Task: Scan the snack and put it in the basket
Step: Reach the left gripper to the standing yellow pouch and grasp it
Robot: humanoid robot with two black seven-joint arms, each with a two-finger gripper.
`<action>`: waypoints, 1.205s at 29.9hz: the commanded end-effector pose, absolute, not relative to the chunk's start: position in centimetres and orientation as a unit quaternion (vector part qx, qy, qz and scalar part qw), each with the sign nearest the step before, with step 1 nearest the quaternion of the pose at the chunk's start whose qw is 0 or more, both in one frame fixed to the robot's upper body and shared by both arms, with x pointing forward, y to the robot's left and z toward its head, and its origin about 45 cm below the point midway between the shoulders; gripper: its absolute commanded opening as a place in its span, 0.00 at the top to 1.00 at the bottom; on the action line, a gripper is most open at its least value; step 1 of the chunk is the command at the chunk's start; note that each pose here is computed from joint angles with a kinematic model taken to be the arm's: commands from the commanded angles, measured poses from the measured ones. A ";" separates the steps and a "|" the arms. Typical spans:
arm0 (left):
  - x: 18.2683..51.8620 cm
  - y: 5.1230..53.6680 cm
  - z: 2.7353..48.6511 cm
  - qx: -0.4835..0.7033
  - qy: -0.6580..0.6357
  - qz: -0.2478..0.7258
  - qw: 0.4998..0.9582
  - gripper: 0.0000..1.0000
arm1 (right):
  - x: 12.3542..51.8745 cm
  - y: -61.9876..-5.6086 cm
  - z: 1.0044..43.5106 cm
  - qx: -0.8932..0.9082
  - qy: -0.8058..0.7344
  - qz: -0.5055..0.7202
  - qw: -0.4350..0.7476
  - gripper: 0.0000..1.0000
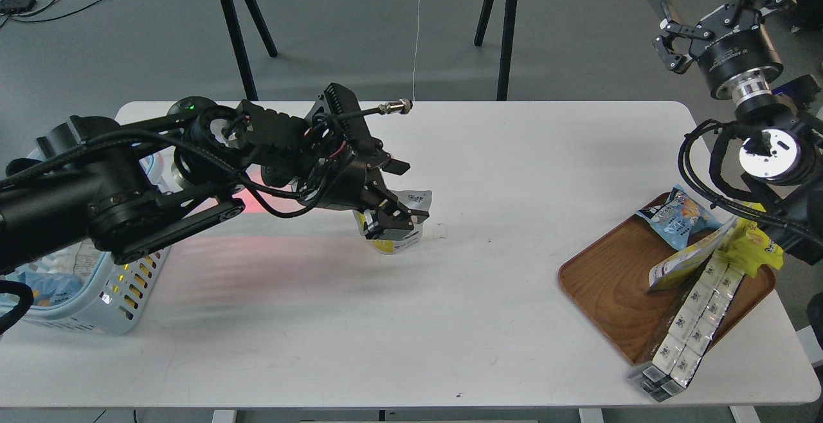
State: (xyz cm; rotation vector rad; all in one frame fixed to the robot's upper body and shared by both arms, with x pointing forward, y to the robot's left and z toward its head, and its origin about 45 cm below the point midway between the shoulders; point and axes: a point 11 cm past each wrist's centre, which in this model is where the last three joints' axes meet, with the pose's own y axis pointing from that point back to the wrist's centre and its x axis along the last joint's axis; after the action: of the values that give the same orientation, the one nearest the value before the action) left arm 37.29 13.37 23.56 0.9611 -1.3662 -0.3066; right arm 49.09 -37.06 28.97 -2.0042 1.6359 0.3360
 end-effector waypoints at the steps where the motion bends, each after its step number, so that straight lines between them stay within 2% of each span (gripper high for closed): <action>1: 38.5 14.1 22.6 0.437 -0.597 -0.121 0.661 0.18 | 49.1 -36.6 29.0 -0.745 0.599 0.126 0.266 0.01; 5: 38.9 14.4 22.4 0.442 -0.594 -0.118 0.662 0.24 | 49.0 -36.6 28.8 -0.744 0.600 0.128 0.266 0.01; 7: 38.8 14.4 22.2 0.441 -0.593 -0.118 0.663 0.32 | 49.0 -36.6 28.9 -0.744 0.599 0.127 0.267 0.01; 10: 38.6 14.4 22.0 0.440 -0.592 -0.118 0.665 0.37 | 49.0 -36.7 28.9 -0.744 0.600 0.127 0.267 0.01; 14: 38.6 14.3 22.0 0.438 -0.593 -0.117 0.665 0.54 | 49.0 -36.7 28.9 -0.743 0.600 0.127 0.267 0.01; 19: 38.5 13.8 22.0 0.431 -0.597 -0.117 0.666 0.58 | 49.0 -36.7 29.0 -0.743 0.601 0.126 0.268 0.01; 24: 38.4 13.7 21.8 0.433 -0.597 -0.116 0.666 0.76 | 49.1 -36.9 29.3 -0.739 0.601 0.126 0.276 0.01; 29: 38.4 13.8 21.8 0.434 -0.595 -0.117 0.666 0.80 | 49.1 -36.9 29.3 -0.739 0.601 0.126 0.277 0.01; 33: 38.4 13.9 21.7 0.436 -0.594 -0.116 0.666 0.92 | 49.1 -37.1 29.5 -0.735 0.602 0.125 0.284 0.01; 36: 38.4 14.0 21.8 0.436 -0.595 -0.116 0.666 0.95 | 49.2 -37.4 30.0 -0.730 0.603 0.124 0.297 0.01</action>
State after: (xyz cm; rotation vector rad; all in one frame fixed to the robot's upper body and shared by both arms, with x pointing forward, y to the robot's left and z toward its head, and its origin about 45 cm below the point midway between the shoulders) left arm 38.40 13.90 21.70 0.9826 -1.3405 -0.2632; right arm 49.10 -37.17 29.64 -1.9626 1.6102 0.3330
